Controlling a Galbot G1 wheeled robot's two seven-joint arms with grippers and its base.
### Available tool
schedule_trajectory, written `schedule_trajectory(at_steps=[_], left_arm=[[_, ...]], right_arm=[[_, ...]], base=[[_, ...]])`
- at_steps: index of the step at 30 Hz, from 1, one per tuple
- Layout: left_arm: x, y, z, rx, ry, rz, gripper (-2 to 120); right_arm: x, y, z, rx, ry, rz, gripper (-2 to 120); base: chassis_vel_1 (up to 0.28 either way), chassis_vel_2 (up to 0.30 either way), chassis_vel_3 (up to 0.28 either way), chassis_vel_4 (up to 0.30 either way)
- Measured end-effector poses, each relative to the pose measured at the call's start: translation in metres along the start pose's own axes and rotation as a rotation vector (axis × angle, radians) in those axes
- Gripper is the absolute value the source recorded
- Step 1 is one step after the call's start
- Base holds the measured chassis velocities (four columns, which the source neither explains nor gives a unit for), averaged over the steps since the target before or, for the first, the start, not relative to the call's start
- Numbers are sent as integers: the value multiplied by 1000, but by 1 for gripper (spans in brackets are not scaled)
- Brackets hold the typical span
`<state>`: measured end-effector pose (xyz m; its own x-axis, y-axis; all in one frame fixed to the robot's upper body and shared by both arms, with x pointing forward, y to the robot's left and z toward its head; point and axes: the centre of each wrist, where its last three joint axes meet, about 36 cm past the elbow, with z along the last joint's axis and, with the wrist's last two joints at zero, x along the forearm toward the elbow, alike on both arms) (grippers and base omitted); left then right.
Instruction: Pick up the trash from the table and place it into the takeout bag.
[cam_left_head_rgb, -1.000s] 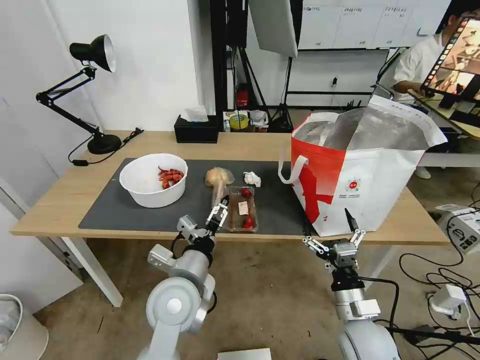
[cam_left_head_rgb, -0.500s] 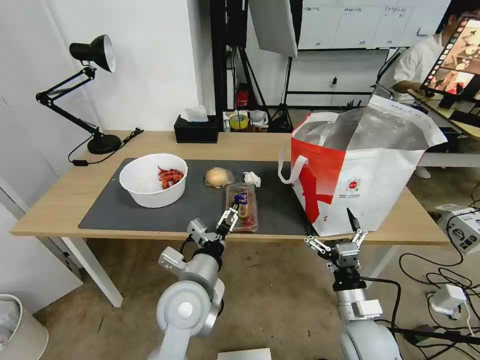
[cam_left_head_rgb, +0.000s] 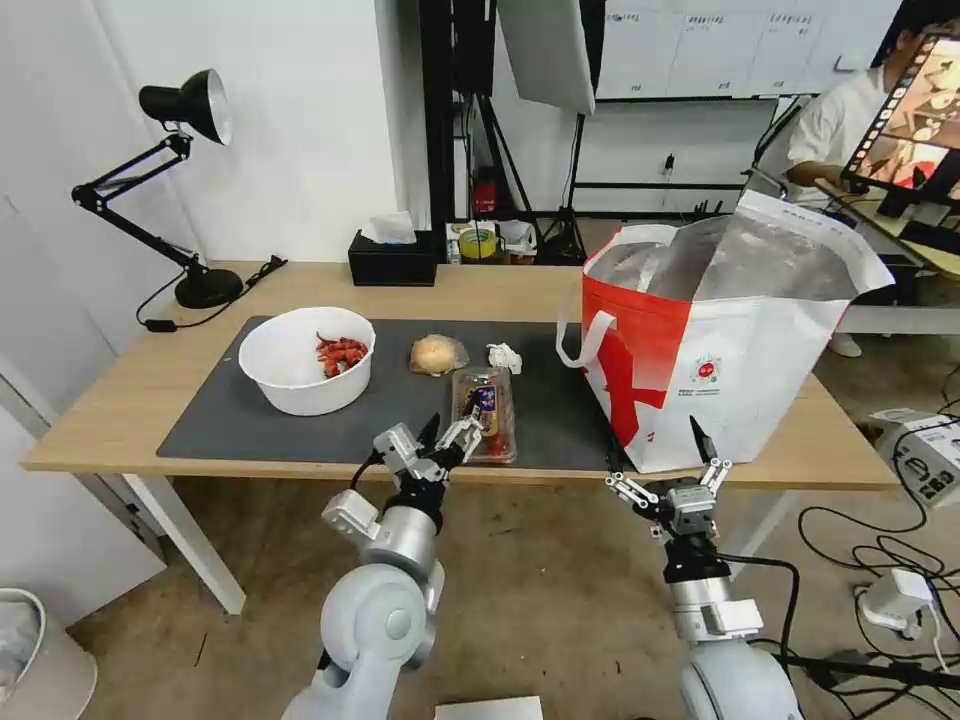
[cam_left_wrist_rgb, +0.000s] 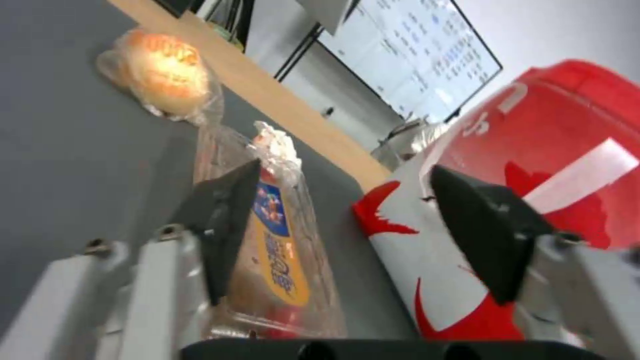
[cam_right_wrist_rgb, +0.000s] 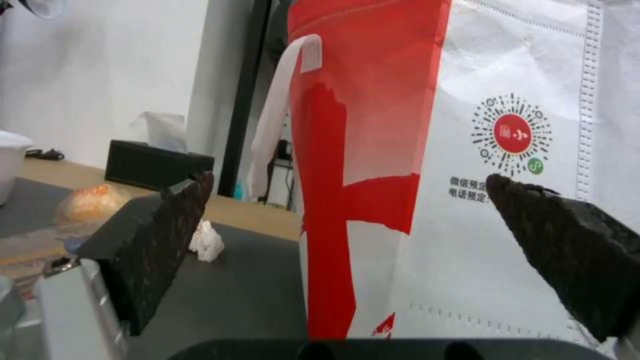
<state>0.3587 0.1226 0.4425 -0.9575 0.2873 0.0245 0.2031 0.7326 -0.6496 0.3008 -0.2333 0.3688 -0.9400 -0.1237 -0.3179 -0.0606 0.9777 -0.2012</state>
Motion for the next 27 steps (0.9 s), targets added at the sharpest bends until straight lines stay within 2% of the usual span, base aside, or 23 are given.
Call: schedule_trajectory(at_steps=[1,2,5,8,10,11,13,15,16,18,27], left_arm=[[-1,1,0,-18,3,6,59],[-1,1,0,-18,3,6,59],[-4,8,-1,-83,19,34,44],[-5,11,-1,-111,22,43,37],[-8,18,-5,-154,28,59,26],[-8,18,-5,-154,28,59,26],[-12,22,-8,-185,28,78,16],[-13,23,-9,-202,30,88,13],[-14,27,-11,-242,40,107,6],[-15,30,-12,-280,53,130,0],[-21,41,-9,-351,100,200,0]], right_arm=[[0,0,0,0,1,0,100],[0,0,0,0,1,0,100],[1,0,2,1,7,-1,100],[1,0,3,2,8,-1,100],[1,0,4,1,11,-1,100],[1,0,4,1,11,-1,100],[1,1,6,0,14,-2,100],[1,1,6,0,15,-2,100],[1,1,7,1,16,-3,100],[1,1,8,1,18,-3,100],[0,1,10,2,20,-2,100]], base=[[0,0,0,0],[0,0,0,0],[0,0,0,0],[0,0,0,0],[0,0,0,0],[0,0,0,0],[0,0,0,0],[0,0,0,0],[0,0,0,0],[0,0,0,0],[0,0,0,0]])
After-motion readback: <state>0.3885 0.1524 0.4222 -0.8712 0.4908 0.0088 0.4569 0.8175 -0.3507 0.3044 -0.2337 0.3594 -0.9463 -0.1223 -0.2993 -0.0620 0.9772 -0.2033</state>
